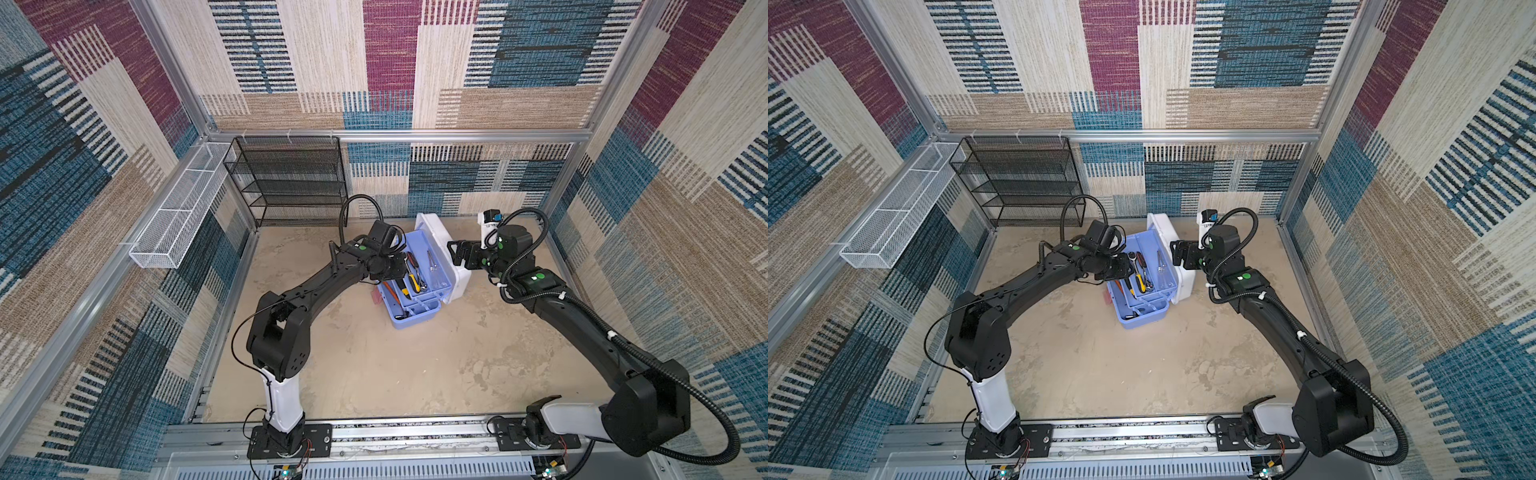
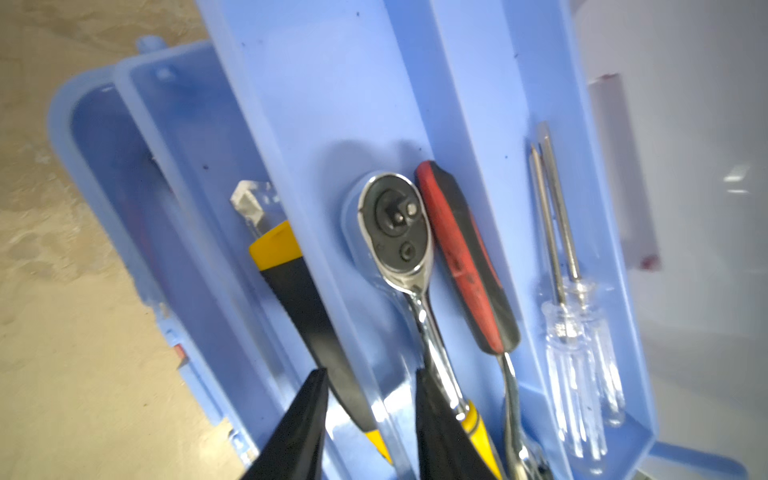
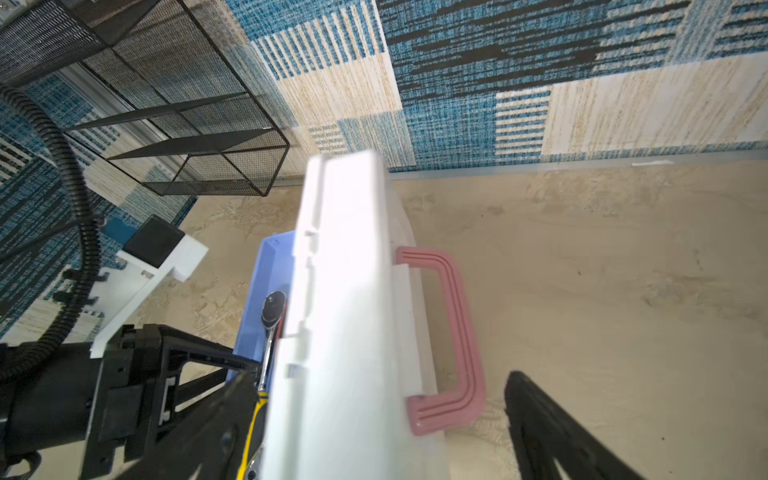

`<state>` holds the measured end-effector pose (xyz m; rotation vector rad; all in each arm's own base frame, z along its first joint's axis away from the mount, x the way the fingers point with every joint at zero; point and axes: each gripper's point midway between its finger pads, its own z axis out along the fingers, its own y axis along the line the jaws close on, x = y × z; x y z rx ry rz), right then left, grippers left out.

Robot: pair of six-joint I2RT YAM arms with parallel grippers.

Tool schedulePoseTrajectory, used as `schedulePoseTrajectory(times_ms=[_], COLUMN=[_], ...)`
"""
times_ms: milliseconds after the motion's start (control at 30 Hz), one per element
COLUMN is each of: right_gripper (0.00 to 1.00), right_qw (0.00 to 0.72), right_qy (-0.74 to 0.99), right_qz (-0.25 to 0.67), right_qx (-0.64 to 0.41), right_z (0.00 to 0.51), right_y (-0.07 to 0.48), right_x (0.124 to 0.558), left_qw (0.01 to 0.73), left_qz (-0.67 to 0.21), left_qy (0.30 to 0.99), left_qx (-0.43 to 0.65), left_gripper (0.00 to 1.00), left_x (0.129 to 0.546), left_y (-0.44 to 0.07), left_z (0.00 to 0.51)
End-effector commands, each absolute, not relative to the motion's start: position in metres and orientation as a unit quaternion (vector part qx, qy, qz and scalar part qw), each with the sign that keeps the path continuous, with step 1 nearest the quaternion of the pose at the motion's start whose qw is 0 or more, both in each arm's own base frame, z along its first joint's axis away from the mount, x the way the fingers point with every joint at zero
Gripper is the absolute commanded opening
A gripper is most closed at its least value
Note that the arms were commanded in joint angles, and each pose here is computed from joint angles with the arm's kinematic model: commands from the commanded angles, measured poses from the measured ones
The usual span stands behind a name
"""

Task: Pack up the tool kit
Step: 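Swing the white lid up and down over the tray with the right gripper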

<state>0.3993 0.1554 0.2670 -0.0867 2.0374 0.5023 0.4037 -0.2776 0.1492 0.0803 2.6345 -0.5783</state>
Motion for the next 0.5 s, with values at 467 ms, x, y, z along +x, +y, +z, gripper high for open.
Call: schedulePoseTrajectory(times_ms=[467], right_gripper=[0.93], right_qw=[0.479], right_qy=[0.837], right_qz=[0.255], right_qx=[-0.071], right_z=[0.258], right_y=[0.18], right_x=[0.406], left_qw=[0.179], left_qz=[-0.14], left_qy=[0.974], left_qx=[0.019], left_gripper=[0.42], left_x=[0.355], left_y=[-0.214], left_z=[0.124])
